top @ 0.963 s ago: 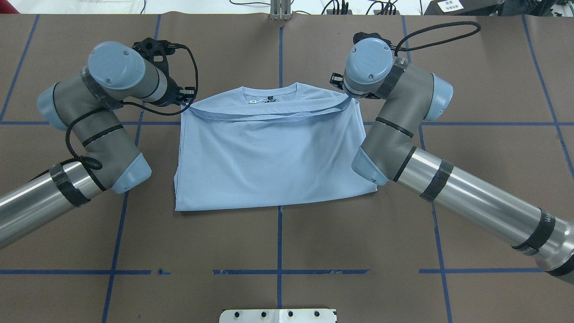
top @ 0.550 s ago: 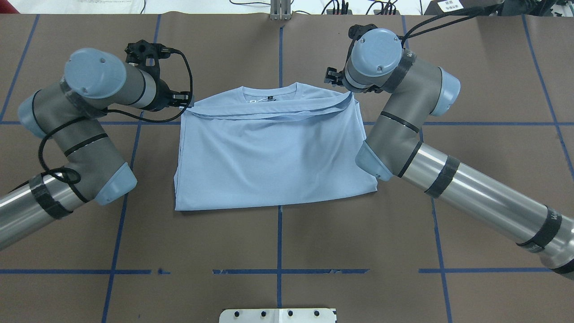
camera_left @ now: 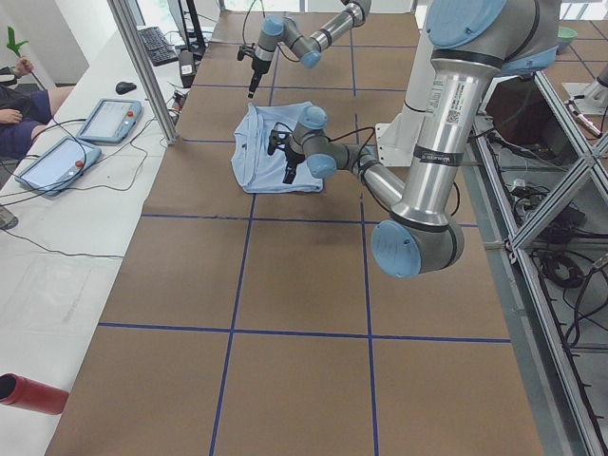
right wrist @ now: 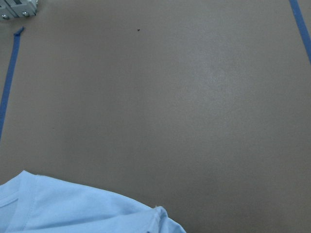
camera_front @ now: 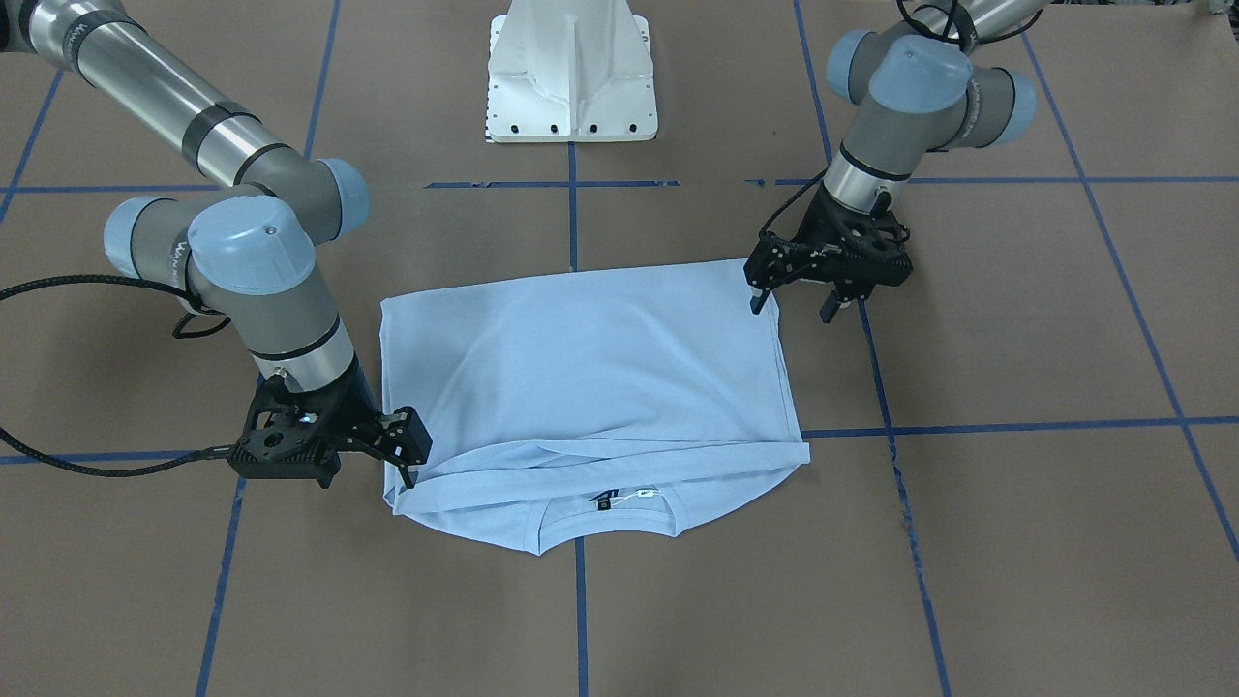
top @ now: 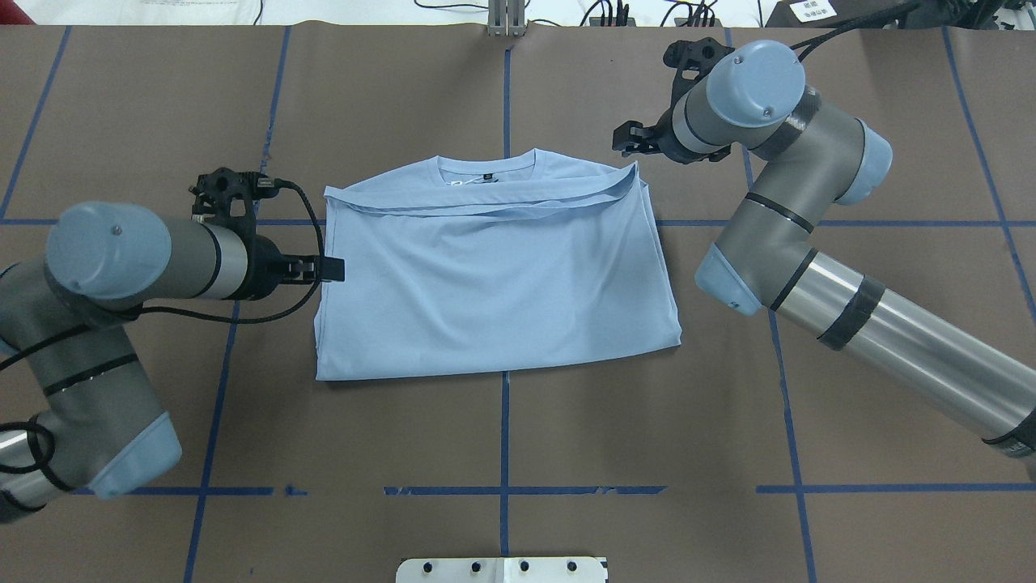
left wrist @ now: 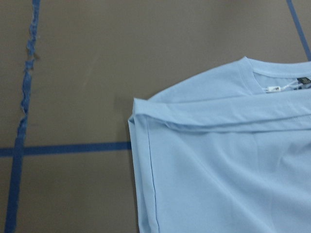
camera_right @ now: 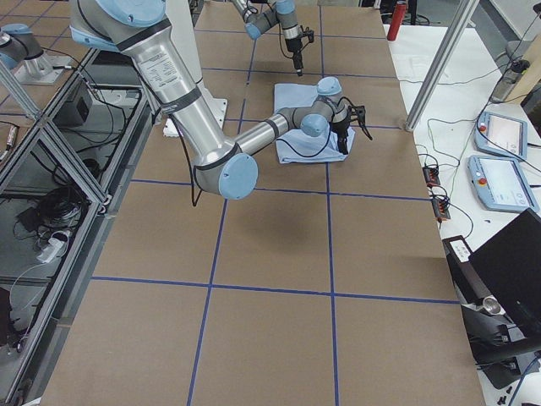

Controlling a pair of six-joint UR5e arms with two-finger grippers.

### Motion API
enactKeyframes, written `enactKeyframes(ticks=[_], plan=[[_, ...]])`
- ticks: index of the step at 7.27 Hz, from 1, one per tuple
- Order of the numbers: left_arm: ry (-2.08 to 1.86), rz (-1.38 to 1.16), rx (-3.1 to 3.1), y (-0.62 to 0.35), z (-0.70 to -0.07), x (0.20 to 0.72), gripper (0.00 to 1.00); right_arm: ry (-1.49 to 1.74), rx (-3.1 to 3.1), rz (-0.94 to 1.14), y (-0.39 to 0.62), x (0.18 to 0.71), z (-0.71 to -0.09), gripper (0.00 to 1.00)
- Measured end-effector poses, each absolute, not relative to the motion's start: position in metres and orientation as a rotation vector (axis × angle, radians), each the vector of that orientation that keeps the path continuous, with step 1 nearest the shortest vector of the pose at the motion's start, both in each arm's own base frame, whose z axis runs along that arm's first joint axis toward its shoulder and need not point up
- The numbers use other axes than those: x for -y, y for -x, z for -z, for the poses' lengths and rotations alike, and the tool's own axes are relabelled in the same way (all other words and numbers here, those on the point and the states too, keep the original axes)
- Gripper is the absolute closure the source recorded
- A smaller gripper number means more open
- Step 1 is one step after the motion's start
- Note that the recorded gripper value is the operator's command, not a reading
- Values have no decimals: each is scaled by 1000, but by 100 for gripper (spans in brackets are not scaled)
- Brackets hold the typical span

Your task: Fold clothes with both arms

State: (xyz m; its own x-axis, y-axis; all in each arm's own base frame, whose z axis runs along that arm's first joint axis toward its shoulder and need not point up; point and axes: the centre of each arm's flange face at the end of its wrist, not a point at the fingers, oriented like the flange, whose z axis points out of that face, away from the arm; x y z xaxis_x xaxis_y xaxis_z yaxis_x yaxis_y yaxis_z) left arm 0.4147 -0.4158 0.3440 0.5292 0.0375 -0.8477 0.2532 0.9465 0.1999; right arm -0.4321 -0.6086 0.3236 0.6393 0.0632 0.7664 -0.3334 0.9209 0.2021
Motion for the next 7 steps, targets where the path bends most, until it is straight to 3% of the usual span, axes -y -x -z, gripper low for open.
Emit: enactKeyframes(ticks=[3, 7], plan=[[-242, 253, -1003, -442, -365, 362, 26, -347, 859, -221, 425, 610, -323, 0], [-217, 242, -986, -455, -377, 342, 36, -348, 858, -220, 424, 609, -323, 0]])
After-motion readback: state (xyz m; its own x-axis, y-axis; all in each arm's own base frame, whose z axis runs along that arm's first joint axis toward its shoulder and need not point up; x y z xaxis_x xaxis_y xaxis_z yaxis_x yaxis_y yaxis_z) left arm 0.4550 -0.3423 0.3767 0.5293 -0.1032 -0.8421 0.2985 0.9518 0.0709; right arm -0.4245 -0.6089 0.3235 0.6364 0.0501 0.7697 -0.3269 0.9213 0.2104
